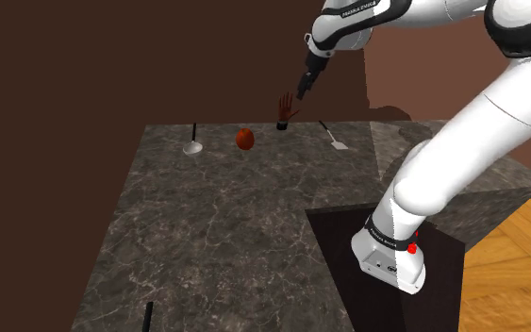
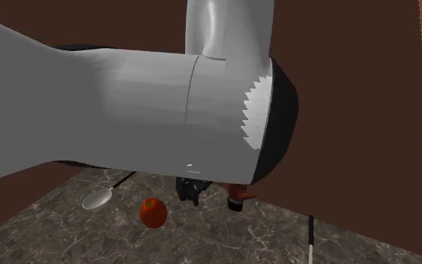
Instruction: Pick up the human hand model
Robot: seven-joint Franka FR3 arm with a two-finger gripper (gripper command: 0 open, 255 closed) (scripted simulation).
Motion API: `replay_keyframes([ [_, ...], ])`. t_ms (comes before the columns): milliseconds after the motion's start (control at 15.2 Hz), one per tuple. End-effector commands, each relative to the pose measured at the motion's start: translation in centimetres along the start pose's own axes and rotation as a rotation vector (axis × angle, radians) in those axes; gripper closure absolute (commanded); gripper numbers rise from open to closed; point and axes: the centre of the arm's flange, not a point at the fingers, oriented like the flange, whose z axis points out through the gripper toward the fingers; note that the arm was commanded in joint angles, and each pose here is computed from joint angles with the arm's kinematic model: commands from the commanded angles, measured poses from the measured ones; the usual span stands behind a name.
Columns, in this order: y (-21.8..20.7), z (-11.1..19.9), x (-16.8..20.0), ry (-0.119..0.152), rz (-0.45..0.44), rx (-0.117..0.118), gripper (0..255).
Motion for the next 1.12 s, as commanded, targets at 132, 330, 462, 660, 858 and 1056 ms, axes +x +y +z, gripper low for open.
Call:
replay_keyframes([
  [132,3.8,3.4,1.1,0.004,-0.031,-0.01,0],
  [330,6.4,6.0,2.1,0.006,-0.053,-0.015,0],
  [462,8.2,7.8,2.8,0.008,-0.067,-0.019,0],
  [660,10.9,10.4,3.9,0.01,-0.089,-0.025,0],
  [858,13.6,13.0,5.1,0.013,-0.111,-0.031,0],
  [1056,13.9,14.3,5.0,0.013,-0.114,-0.031,0],
])
